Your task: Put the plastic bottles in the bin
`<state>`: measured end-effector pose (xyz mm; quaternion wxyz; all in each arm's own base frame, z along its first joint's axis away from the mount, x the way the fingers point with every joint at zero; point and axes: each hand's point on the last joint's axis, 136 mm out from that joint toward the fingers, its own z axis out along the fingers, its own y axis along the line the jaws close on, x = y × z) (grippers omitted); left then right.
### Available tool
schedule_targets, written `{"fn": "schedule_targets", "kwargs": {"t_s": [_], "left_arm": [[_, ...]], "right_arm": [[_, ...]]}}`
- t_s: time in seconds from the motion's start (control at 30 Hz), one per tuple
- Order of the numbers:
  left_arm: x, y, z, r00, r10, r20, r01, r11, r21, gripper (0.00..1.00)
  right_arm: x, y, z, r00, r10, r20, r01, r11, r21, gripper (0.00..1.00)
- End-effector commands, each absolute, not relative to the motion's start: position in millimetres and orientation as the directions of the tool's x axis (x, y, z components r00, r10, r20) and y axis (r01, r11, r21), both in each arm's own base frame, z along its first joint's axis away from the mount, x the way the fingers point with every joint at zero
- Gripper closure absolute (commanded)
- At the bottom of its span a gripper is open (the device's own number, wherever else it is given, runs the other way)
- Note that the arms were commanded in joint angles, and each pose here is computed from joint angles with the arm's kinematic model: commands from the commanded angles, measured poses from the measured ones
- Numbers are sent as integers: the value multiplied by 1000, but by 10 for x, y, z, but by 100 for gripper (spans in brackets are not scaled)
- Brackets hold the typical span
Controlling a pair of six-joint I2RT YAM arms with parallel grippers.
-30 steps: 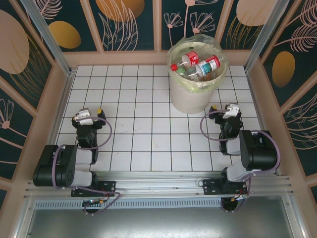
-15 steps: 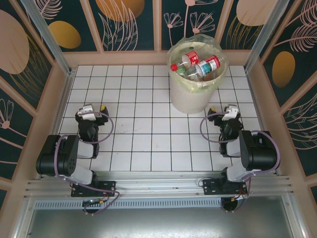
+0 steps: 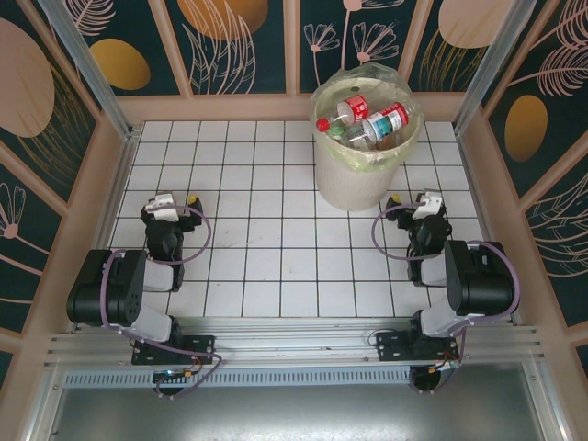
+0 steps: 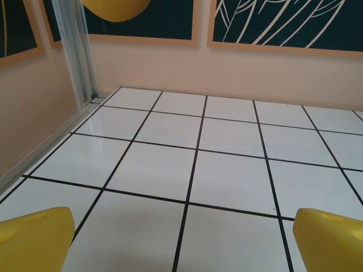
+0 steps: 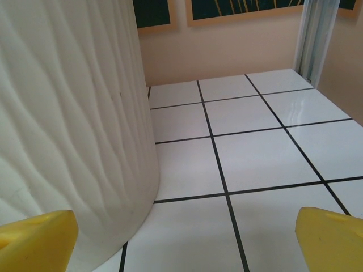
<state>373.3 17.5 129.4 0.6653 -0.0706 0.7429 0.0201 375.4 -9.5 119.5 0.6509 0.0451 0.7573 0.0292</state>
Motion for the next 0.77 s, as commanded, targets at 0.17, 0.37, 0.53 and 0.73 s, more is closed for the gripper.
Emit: {"fn": "schedule_targets", "kwargs": {"t_s": [0.17, 0.37, 0.53, 0.73], "left_arm": [[3769, 180, 1357, -88, -67, -994, -125, 991, -55, 1], [3769, 180, 1355, -89, -66, -994, -125, 991, -55, 1], [3776, 175, 1363, -87, -66, -994, -123, 991, -55, 1], [3766, 175, 1364, -86, -64, -994, -122, 991, -54, 1]], "right_arm": [[3781, -93, 1221, -142, 119, -983, 23, 993, 117, 1], [3779, -95, 1211, -145, 119, -982, 25, 993, 117, 1], [3781, -95, 1216, -143, 119, -983, 24, 993, 117, 1], [3776, -92, 1211, -145, 119, -982, 24, 993, 117, 1]]}}
